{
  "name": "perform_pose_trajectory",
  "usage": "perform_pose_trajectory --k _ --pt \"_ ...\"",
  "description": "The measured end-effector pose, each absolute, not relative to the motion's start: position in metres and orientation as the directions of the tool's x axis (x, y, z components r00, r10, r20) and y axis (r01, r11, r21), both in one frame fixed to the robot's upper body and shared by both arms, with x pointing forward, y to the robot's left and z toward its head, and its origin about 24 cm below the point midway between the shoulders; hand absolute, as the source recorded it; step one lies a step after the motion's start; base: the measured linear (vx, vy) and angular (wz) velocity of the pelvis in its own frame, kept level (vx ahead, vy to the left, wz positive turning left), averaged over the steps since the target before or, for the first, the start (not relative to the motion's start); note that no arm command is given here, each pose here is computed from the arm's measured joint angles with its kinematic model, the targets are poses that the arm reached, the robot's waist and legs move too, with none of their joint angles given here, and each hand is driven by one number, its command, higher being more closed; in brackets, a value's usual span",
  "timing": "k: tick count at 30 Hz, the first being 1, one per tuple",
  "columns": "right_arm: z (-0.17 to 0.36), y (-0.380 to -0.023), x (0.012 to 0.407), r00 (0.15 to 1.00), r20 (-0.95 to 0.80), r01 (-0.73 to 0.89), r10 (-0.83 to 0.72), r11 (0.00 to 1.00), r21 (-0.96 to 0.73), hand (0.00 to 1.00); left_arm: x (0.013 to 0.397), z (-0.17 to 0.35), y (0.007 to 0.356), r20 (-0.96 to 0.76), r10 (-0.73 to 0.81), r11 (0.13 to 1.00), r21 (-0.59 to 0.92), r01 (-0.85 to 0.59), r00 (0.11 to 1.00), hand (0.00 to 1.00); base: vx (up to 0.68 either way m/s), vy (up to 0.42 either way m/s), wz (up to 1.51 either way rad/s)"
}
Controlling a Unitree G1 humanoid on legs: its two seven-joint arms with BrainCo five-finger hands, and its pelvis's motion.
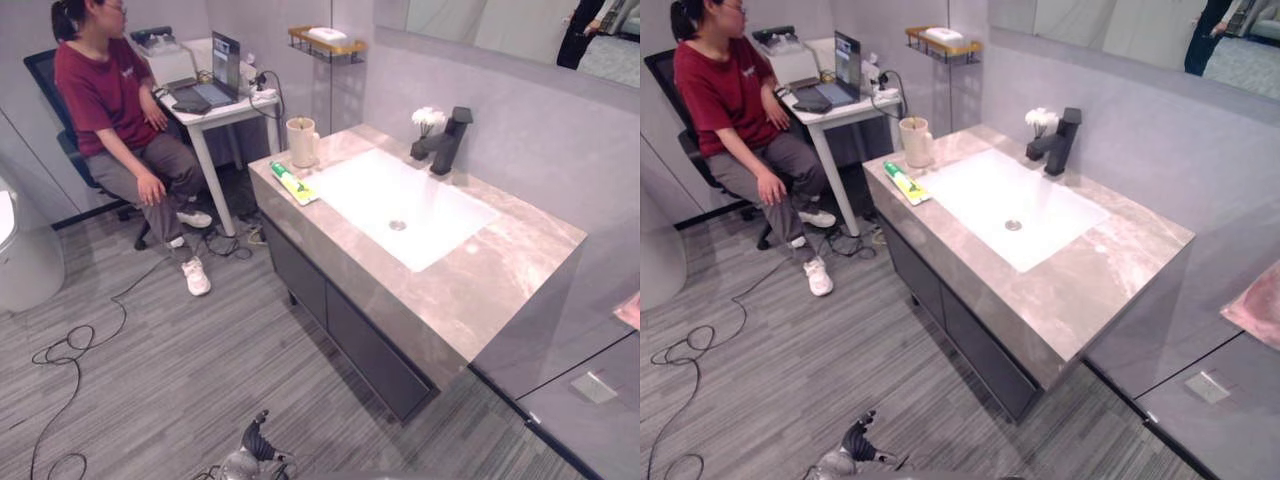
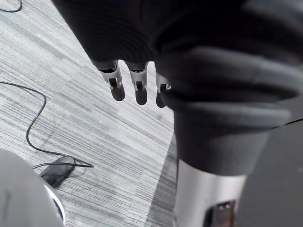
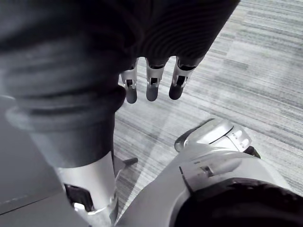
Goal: Organize washtable
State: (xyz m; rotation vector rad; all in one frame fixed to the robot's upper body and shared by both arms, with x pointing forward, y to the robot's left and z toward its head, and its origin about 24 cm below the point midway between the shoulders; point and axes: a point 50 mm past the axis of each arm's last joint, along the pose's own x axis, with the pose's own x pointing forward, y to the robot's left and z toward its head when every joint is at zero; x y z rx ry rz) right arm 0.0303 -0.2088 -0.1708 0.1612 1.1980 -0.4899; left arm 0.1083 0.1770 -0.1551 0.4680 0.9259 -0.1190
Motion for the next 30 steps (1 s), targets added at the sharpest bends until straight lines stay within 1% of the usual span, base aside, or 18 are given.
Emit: perform_pose_trajectory --k 1,2,6,8,12,16,18,19,20,22,25,28,30 --pt "-0.171 -0.208 0.031 0.273 -0.922 0.439 -0.276 0.888 -0.136 0.0 0.108 -0.155 0.177 -0.792 0.099 0.894 0.337 0.296 0.602 0.0 0.05 -0.021 -0.04" --pt "-0.17 -0.21 0.043 0.305 -0.912 0.402 -0.276 0.905 -0.139 0.0 0.115 -0.154 0.177 -0.784 0.098 0.892 0.342 0.295 0.613 0.0 0.03 -0.014 -0.02" --pt "-0.17 -0.21 0.043 0.305 -0.912 0.402 -0.276 0.905 -0.139 0.0 0.115 -0.154 0.177 -0.784 0.099 0.892 0.343 0.294 0.613 0.0 0.0 0.0 0.0" --pt "-0.17 -0.21 0.043 0.305 -0.911 0.403 -0.276 0.904 -0.139 0.0 0.115 -0.154 0.18 -0.784 0.116 0.906 0.336 0.259 0.61 0.0 0.0 0.0 0.02" --pt "-0.17 -0.207 0.043 0.306 -0.912 0.416 -0.273 0.9 -0.13 0.0 0.11 -0.154 0.19 -0.79 0.174 0.945 0.303 0.127 0.588 0.0 0.0 -0.001 0.09" --pt "-0.17 -0.205 0.043 0.307 -0.912 0.451 -0.271 0.886 -0.111 0.0 0.107 -0.154 0.204 -0.789 0.263 0.962 0.254 -0.094 0.556 0.0 0.0 -0.021 0.07" --pt "-0.169 -0.203 0.053 0.336 -0.902 0.463 -0.27 0.882 -0.091 0.0 0.106 -0.152 0.214 -0.782 0.319 0.945 0.22 -0.243 0.536 0.0 -0.01 -0.059 0.08" --pt "-0.168 -0.203 0.056 0.35 -0.897 0.462 -0.27 0.883 -0.086 0.0 0.106 -0.151 0.215 -0.78 0.326 0.941 0.212 -0.265 0.535 0.0 -0.04 -0.053 0.18" --pt "-0.166 -0.203 0.064 0.385 -0.882 0.457 -0.273 0.886 -0.075 0.0 0.108 -0.15 0.215 -0.775 0.337 0.931 0.19 -0.311 0.534 0.0 -0.05 -0.044 0.17" --pt "-0.162 -0.2 0.078 0.442 -0.852 0.462 -0.282 0.885 -0.053 0.0 0.11 -0.149 0.215 -0.769 0.345 0.923 0.175 -0.342 0.538 0.0 -0.07 -0.046 0.28" --pt "-0.157 -0.195 0.091 0.487 -0.827 0.458 -0.279 0.888 -0.03 0.0 0.108 -0.148 0.212 -0.763 0.35 0.916 0.156 -0.371 0.544 0.0 -0.08 -0.047 0.21" --pt "-0.154 -0.195 0.1 0.522 -0.807 0.439 -0.275 0.898 -0.022 0.0 0.116 -0.146 0.201 -0.749 0.336 0.915 0.115 -0.386 0.571 0.0 -0.11 -0.055 0.56" --pt "-0.154 -0.2 0.098 0.516 -0.808 0.436 -0.284 0.899 -0.038 0.0 0.122 -0.143 0.194 -0.734 0.329 0.914 0.09 -0.395 0.594 0.0 0.03 0.021 1.25"
